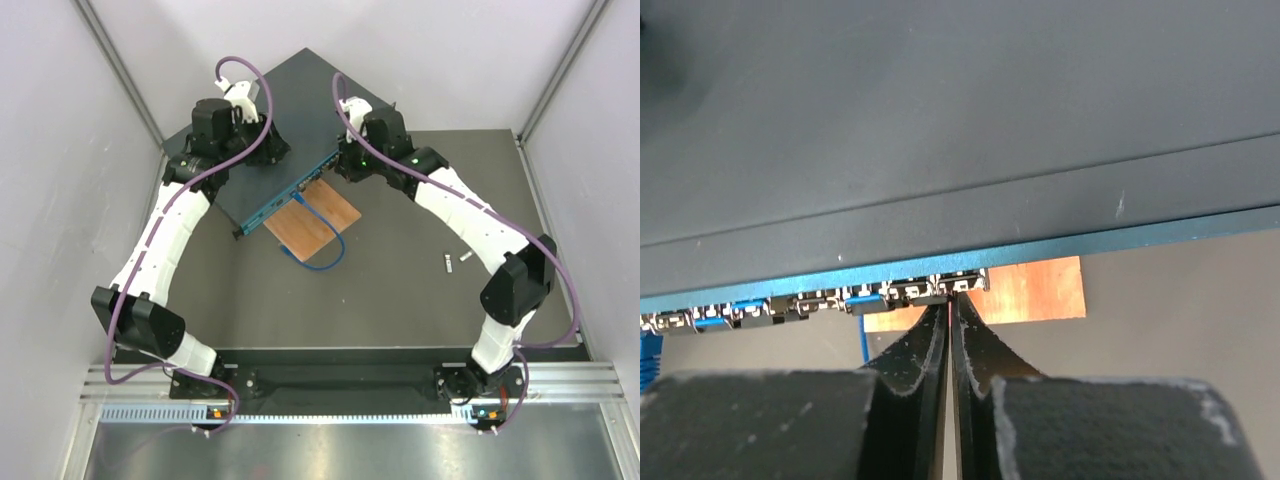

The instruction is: Insert the plug into the switch port

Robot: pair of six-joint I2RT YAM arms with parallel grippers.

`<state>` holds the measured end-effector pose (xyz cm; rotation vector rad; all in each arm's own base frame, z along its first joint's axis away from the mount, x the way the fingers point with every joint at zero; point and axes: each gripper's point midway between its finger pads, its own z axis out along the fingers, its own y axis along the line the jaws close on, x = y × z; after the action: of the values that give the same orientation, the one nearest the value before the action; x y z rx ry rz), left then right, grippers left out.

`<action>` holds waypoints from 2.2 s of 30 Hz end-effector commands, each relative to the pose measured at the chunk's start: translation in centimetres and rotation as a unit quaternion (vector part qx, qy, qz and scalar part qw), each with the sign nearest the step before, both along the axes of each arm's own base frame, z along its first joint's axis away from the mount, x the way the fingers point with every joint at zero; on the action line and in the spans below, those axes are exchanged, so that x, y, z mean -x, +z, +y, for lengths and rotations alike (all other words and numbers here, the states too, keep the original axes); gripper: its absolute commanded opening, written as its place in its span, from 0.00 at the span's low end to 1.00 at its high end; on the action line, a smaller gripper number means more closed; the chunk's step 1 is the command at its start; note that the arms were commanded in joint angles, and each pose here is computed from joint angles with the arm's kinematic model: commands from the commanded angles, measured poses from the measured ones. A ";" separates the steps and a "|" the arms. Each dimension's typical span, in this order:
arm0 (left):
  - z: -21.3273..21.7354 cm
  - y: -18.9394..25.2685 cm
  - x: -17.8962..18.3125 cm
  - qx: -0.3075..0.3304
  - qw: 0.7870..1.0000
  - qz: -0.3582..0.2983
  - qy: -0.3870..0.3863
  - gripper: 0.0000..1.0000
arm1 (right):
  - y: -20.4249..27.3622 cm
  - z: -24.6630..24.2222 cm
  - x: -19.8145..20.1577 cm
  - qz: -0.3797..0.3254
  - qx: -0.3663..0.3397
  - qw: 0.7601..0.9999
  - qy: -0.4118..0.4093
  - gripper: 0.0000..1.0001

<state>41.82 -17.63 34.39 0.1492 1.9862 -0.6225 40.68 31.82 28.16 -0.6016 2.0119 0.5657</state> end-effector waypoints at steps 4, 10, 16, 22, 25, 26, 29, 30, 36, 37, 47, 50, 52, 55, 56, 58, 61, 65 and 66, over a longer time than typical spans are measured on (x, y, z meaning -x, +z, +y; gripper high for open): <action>0.2 -3.2 -0.3 -0.011 0.999 0.043 0.004 0.48 | 8.9 3.0 -4.3 -0.125 -0.108 0.986 -0.029 0.00; 0.4 -3.1 -0.5 -0.016 0.999 0.040 0.008 0.49 | 8.0 2.9 -3.8 -0.123 -0.090 0.988 -0.019 0.03; 0.3 -2.0 -0.4 0.013 0.999 0.035 -0.009 0.53 | 4.5 -1.5 -1.0 -0.101 -0.019 0.995 0.012 0.20; 0.0 -0.7 -0.4 0.030 0.999 0.022 -0.019 0.60 | 1.9 -8.8 1.8 -0.072 0.049 0.996 0.027 0.41; 0.0 0.1 -0.3 0.026 0.999 0.010 -0.027 0.68 | -0.8 -13.8 3.4 -0.041 0.104 0.994 0.020 0.52; 0.0 0.1 -0.3 0.025 0.999 0.009 -0.028 0.70 | -1.7 -14.2 4.4 -0.030 0.116 0.992 0.031 0.54; -0.1 0.8 -0.2 0.023 0.999 -0.004 -0.035 0.75 | -6.4 -19.0 6.8 0.035 0.170 0.985 0.012 0.60; -0.2 0.8 -0.2 0.023 0.999 -0.005 -0.038 0.76 | -7.6 -20.8 7.4 0.056 0.179 0.982 -0.006 0.60; -0.4 1.8 -0.2 0.023 0.998 -0.022 -0.046 0.76 | -15.8 -27.7 10.6 0.181 0.232 0.952 -0.089 0.55; -0.4 1.8 -0.1 0.023 0.998 -0.023 -0.048 0.76 | -16.7 -28.4 10.9 0.198 0.240 0.945 -0.102 0.55; -0.2 2.2 -0.1 0.013 0.998 -0.034 -0.045 0.77 | -22.1 -29.4 9.7 0.288 0.263 0.914 -0.111 0.52; 0.1 2.2 -0.1 0.008 0.998 -0.037 -0.040 0.77 | -23.0 -29.5 8.9 0.292 0.266 0.911 -0.117 0.52; 0.2 2.4 0.0 0.006 0.998 -0.041 -0.040 0.77 | -23.6 -29.3 8.5 0.299 0.263 0.909 -0.121 0.49; 0.3 2.3 0.0 0.003 0.998 -0.042 -0.038 0.77 | -24.2 -29.2 7.7 0.305 0.261 0.908 -0.124 0.46; 0.3 2.1 0.0 0.001 0.998 -0.041 -0.039 0.77 | -24.5 -29.2 7.6 0.308 0.261 0.907 -0.123 0.45; 0.4 2.1 0.0 0.000 0.998 -0.043 -0.038 0.77 | -25.0 -29.1 7.2 0.310 0.260 0.906 -0.125 0.42; 0.4 1.9 -0.1 0.001 0.998 -0.043 -0.036 0.77 | -25.6 -28.6 6.8 0.311 0.262 0.905 -0.127 0.42; 0.2 1.6 -0.2 0.005 0.999 -0.037 -0.037 0.77 | -26.3 -28.0 6.7 0.313 0.263 0.904 -0.128 0.35; 0.2 1.8 0.0 0.006 0.999 -0.038 -0.038 0.77 | -26.4 -28.0 6.7 0.314 0.262 0.904 -0.128 0.23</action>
<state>41.90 -17.91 35.24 0.2392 1.9450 -0.6845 32.34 2.89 1.87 -0.5046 2.8833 0.0219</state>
